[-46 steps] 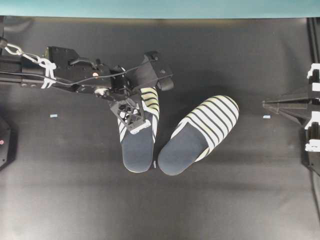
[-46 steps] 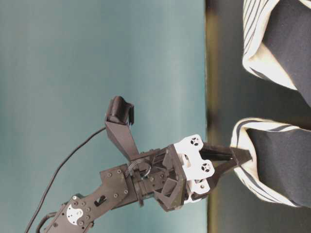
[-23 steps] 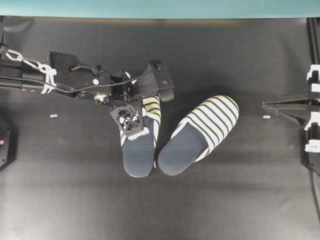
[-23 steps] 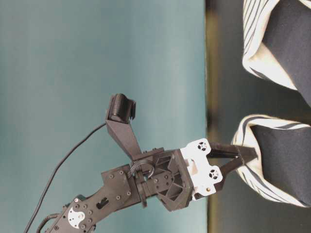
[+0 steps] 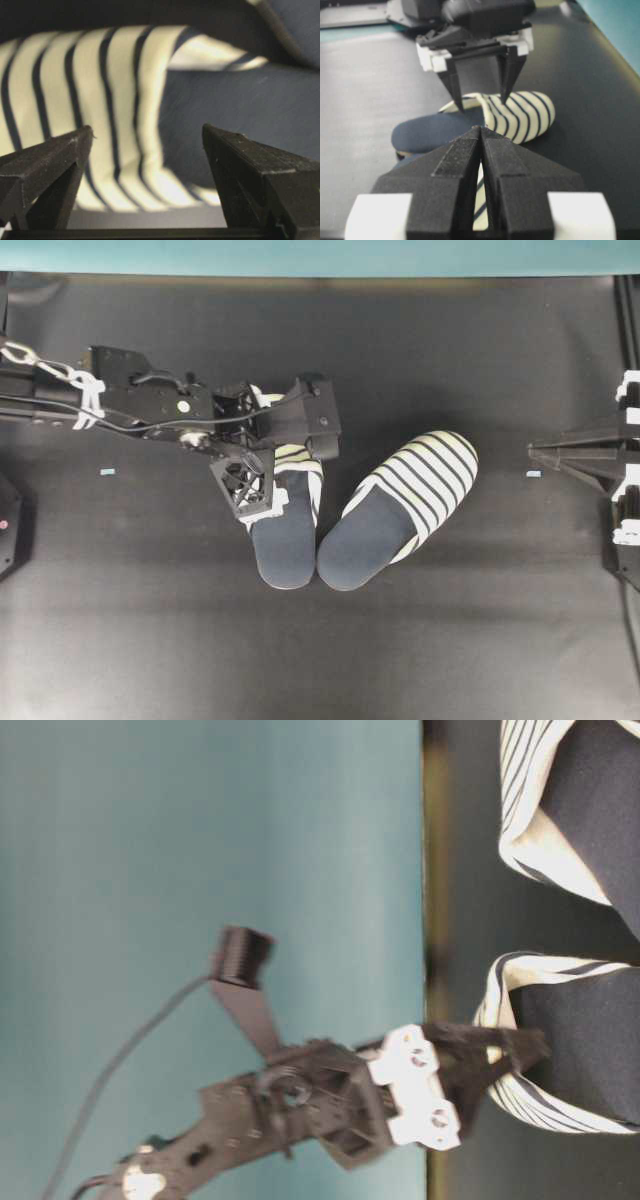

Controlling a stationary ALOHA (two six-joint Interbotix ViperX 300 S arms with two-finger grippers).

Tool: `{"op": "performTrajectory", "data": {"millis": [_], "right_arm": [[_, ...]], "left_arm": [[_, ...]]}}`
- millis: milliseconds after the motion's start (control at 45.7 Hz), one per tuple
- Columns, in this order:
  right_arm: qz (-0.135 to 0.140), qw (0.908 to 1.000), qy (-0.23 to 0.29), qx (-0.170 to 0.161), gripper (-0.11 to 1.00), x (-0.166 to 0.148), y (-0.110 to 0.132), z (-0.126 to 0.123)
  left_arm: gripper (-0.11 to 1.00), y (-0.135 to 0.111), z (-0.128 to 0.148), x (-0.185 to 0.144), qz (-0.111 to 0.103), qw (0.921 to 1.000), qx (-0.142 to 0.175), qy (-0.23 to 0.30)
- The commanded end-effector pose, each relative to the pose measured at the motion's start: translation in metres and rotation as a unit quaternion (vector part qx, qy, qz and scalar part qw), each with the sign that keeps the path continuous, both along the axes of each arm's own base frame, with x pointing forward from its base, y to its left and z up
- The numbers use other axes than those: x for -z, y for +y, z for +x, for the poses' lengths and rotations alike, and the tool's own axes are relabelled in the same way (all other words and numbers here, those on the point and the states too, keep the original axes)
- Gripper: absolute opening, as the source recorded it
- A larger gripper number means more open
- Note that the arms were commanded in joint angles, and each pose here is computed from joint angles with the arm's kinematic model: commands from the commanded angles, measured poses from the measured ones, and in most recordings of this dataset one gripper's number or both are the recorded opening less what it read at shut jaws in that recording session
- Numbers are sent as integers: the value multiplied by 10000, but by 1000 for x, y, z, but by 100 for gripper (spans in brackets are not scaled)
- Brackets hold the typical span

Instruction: Arrange the slippers with the left arm.

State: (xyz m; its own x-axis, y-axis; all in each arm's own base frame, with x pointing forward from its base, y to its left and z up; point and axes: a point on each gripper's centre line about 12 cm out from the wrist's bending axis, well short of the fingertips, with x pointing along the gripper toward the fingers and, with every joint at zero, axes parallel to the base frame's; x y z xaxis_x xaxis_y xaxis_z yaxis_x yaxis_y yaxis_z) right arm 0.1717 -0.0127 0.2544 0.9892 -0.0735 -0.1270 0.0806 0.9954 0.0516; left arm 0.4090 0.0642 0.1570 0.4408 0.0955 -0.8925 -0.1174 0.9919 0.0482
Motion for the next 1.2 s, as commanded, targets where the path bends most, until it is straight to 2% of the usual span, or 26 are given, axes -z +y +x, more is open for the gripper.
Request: {"op": "performTrajectory", "data": {"millis": [0,131,197,219,284,415,503,700,831,940,1028,1181], "right_arm": [[43,10000,-42,14,1,-3,0,1],[58,10000,-43,9,1,-3,0,1],[74,10000,-36,10,1,-2,0,1],[81,10000,-37,19,1,-2,0,1],[82,10000,-21,12,1,-1,0,1],[75,10000,-21,18,1,0,0,0],[75,10000,-13,19,1,1,0,0],[77,10000,17,19,1,3,0,0],[78,10000,25,11,1,4,0,-1],[86,10000,24,20,1,5,0,-1],[77,10000,17,11,1,5,0,-2],[84,10000,9,19,1,6,0,-3]], "left_arm": [[85,-9,19,-37,225,9966,354,-704],[85,-14,42,-62,764,9824,1112,-1291],[85,-19,53,-65,1058,9718,1535,-1443],[85,-22,58,-66,1190,9660,1723,-1519],[85,-29,68,-64,1411,9547,2056,-1625],[85,-42,89,-43,1730,9349,2619,-1660],[85,-45,102,-22,1824,9287,2832,-1553],[84,-44,126,12,1861,9262,2946,-1438],[83,-36,135,26,1855,9289,2891,-1384],[77,-29,136,27,1846,9316,2811,-1376],[61,-27,135,26,1830,9334,2767,-1369],[19,-20,133,12,1791,9379,2604,-1429]]}}
